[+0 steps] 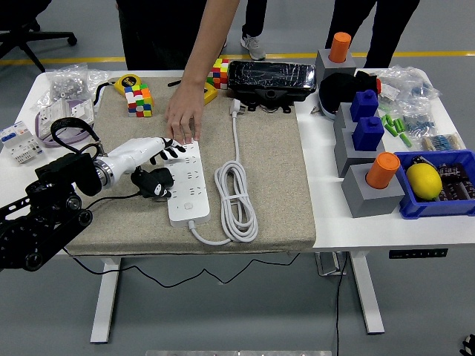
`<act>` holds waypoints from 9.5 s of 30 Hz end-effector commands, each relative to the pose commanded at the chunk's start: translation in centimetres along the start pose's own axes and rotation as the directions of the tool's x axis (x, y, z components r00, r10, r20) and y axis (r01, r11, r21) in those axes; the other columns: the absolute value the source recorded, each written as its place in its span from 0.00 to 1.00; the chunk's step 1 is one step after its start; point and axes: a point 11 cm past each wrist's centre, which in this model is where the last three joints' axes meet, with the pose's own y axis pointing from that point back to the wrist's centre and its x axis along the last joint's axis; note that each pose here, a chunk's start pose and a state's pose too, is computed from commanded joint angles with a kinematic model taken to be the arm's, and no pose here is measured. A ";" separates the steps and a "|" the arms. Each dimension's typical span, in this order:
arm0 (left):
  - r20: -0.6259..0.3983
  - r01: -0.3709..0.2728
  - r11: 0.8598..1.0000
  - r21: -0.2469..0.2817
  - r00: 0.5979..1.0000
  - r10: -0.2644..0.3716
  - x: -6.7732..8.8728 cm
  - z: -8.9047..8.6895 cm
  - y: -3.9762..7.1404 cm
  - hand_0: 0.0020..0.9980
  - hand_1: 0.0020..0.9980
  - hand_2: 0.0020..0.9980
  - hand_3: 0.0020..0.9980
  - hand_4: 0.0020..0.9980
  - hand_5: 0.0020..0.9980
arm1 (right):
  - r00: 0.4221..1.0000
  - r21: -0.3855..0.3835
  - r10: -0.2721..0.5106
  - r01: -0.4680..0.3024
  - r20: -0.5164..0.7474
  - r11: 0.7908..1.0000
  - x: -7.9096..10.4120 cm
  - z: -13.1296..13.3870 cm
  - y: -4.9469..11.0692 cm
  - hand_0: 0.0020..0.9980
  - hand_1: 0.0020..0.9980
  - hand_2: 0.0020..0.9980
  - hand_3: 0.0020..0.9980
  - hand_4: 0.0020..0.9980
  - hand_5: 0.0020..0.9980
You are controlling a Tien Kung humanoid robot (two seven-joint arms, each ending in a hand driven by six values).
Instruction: Pick up the plug,place it near the board,insert it into the board,press the button
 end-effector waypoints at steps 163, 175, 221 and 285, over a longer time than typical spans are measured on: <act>-0.387 0.001 0.949 0.315 0.913 0.127 -5.3 3.8 7.8 1.00 1.00 0.96 0.96 1.00 1.00 | 1.000 0.000 -0.004 0.004 0.012 1.000 0.0 0.1 0.0 0.78 0.72 0.72 0.75 1.00 0.92; -0.389 0.035 0.955 0.293 0.917 0.086 -6.3 4.6 7.7 1.00 0.99 0.96 0.95 1.00 1.00 | 1.000 -0.002 0.001 -0.001 0.012 1.000 0.2 0.1 0.0 0.78 0.72 0.72 0.75 1.00 0.92; -0.262 -0.069 0.987 0.145 0.959 0.106 -3.6 9.9 6.5 1.00 0.99 0.95 0.95 1.00 1.00 | 1.000 0.012 -0.005 0.005 0.015 1.000 0.0 -0.6 0.0 0.78 0.72 0.72 0.75 1.00 0.92; 0.057 0.169 0.980 0.106 0.983 -0.176 -6.0 7.5 6.3 0.15 0.05 0.15 0.85 0.70 0.00 | 1.000 0.005 -0.004 0.004 0.014 1.000 -0.1 -0.5 0.0 0.78 0.72 0.72 0.75 1.00 0.92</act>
